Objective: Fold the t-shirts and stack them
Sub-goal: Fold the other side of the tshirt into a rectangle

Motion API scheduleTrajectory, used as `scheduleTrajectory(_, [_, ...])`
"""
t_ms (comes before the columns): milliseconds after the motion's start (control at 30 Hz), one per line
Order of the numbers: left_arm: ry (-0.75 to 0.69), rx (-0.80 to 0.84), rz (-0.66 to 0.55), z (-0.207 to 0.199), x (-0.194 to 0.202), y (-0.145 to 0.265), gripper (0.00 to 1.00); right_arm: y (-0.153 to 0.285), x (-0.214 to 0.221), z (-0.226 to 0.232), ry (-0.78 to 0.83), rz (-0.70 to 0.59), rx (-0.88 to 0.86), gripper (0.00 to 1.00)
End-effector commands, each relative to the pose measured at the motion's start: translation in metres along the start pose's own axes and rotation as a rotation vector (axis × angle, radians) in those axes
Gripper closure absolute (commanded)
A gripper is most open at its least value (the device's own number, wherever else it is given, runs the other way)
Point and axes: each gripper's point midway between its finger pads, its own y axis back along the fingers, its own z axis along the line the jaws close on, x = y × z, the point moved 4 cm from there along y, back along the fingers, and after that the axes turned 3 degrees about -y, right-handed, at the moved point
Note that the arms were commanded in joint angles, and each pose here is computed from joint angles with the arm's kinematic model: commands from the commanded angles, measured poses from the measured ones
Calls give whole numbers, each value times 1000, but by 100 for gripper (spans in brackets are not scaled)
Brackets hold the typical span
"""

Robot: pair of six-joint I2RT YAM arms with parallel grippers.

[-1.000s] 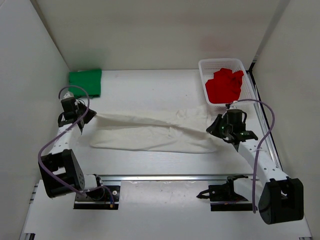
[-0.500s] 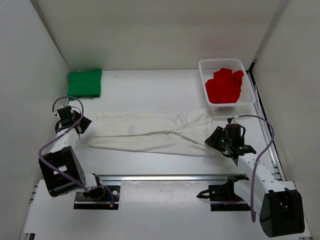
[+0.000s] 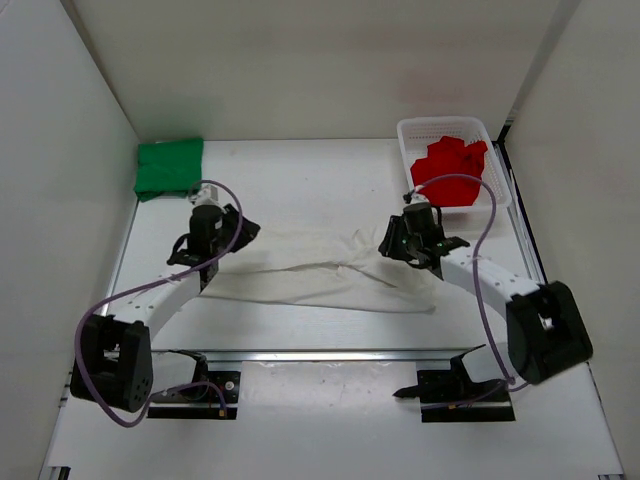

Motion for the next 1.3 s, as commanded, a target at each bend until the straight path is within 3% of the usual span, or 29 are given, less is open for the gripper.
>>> scheduleTrajectory(0, [-62, 72, 28, -25, 22, -5, 57, -23, -33, 22, 96, -49, -51, 72])
scheduleTrajectory(133, [-47, 84, 78, -15, 39, -9, 58, -48, -34, 25, 147, -12, -21, 62])
scheduleTrajectory(400, [-2, 86, 90, 5, 51, -6, 59, -68, -23, 27, 190, 34, 35, 62])
scheduleTrajectory(567, [10, 100, 91, 4, 51, -6, 60, -68, -15, 29, 194, 60, 27, 80])
scheduleTrajectory(667, [20, 100, 100, 6, 53, -9, 59, -62, -9, 30, 187, 75, 22, 100])
scheduleTrajectory(800, [25, 115, 95, 3, 53, -9, 59, -37, -1, 44, 205, 50, 23, 100])
scheduleTrajectory(1267, [24, 144, 89, -12, 48, -9, 59, 11, 81, 73, 171, 165, -58, 98])
